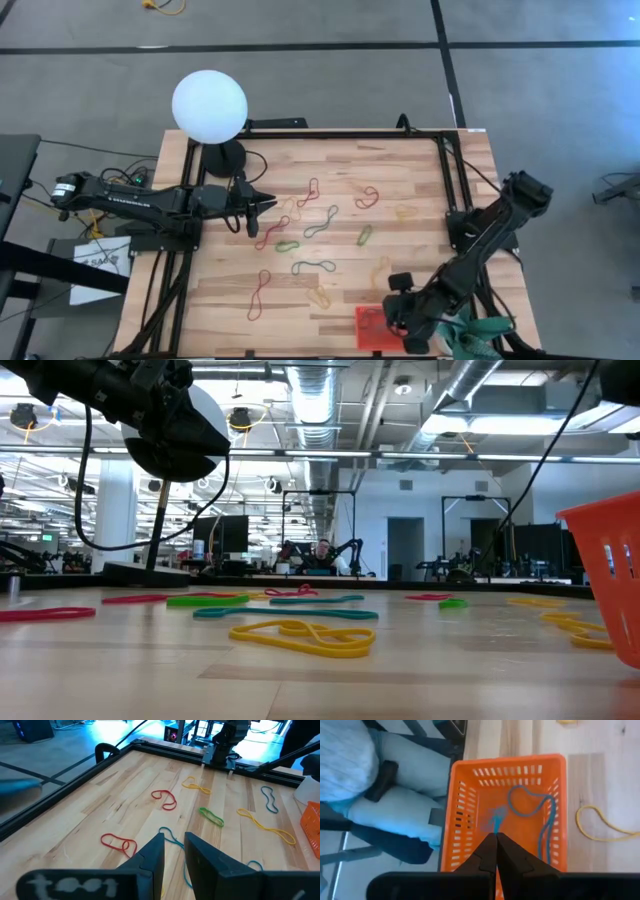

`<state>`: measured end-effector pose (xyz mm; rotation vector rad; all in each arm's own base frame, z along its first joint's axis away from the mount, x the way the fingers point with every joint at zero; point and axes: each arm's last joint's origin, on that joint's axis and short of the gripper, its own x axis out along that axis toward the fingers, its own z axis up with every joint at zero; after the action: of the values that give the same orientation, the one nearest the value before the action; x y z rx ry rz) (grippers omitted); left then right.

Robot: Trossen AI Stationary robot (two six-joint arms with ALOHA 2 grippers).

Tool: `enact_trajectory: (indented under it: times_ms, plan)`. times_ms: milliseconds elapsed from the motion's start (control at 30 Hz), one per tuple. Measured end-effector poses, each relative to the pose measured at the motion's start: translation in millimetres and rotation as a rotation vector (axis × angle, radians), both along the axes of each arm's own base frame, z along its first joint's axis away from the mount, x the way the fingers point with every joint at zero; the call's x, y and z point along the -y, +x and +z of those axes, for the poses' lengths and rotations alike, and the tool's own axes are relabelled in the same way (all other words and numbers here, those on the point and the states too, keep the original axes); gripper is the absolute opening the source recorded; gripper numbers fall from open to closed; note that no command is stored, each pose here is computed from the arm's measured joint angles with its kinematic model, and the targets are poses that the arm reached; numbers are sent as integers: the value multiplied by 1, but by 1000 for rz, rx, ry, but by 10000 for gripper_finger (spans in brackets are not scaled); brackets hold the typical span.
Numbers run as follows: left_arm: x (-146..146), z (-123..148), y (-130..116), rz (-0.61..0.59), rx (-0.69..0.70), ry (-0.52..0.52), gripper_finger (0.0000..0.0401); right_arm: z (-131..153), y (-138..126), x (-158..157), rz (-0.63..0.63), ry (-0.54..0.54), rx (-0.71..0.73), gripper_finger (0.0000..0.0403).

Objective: Pick and place items into bin
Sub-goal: Put the blue rubber band into the orange bin

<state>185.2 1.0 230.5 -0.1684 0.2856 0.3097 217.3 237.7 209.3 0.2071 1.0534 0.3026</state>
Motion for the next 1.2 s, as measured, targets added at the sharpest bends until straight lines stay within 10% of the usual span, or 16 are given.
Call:
enact_trajectory:
  times_ms: [333,1200]
  plan:
    - [0,-1,0,8,-8,-22,63,-3,21,20,-206,66,-72,4]
    - [0,-6,-2,20,-44,-60,63,6,26,8,-148,224,-11,163]
